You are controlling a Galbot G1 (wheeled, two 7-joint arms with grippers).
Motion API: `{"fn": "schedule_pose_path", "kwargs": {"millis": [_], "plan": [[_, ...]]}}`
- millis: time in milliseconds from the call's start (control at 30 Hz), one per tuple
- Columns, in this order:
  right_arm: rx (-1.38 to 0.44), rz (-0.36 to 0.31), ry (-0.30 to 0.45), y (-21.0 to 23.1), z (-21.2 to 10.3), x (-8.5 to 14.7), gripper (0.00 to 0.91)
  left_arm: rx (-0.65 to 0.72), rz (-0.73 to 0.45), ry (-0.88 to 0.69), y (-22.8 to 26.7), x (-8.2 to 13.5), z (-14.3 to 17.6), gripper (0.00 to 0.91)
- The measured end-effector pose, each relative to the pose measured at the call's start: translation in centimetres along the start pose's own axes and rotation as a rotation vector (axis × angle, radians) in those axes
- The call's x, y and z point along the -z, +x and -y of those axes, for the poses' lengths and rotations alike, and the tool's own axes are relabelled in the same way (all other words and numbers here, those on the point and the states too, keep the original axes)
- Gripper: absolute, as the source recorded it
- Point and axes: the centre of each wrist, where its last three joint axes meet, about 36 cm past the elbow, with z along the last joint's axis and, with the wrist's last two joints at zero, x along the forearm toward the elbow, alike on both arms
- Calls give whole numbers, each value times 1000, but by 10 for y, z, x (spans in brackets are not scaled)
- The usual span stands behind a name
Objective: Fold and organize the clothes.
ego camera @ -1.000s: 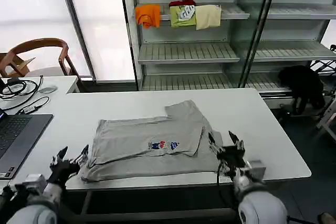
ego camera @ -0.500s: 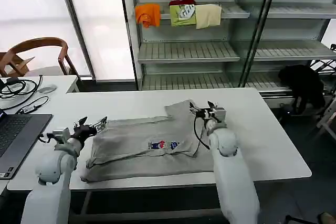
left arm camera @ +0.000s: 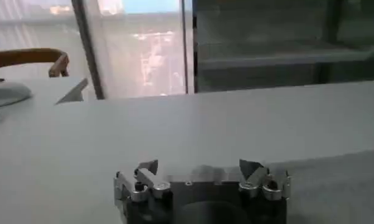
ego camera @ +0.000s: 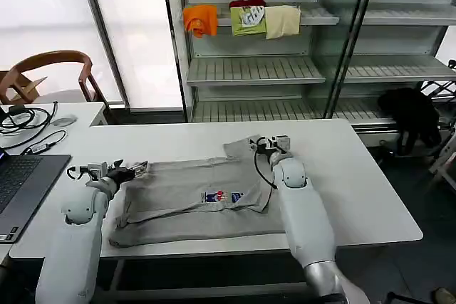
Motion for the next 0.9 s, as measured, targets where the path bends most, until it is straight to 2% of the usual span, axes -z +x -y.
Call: {"fn": "schedule_pose_path", "kwargs": {"millis": [33, 67, 233, 467, 633, 900], "plan": [[-1, -4, 6, -1, 0, -1, 50, -1, -5, -2, -1, -1, 0, 413], [-2, -9, 13, -2, 0, -1, 0, -2, -10, -2, -3, -2, 0, 333], [0, -31, 50, -4, -2, -4, 0, -12, -20, -14, -6, -3, 0, 40], [2, -46, 64, -4, -2, -8, 0, -31, -27, -17, -7, -6, 4, 10], [1, -33, 53, -3, -2, -11, 0, -46, -23, -16, -6, -8, 9, 10], [10, 63, 37, 5, -8, -16, 0, -64, 7, 4, 0, -5, 15, 10]]}}
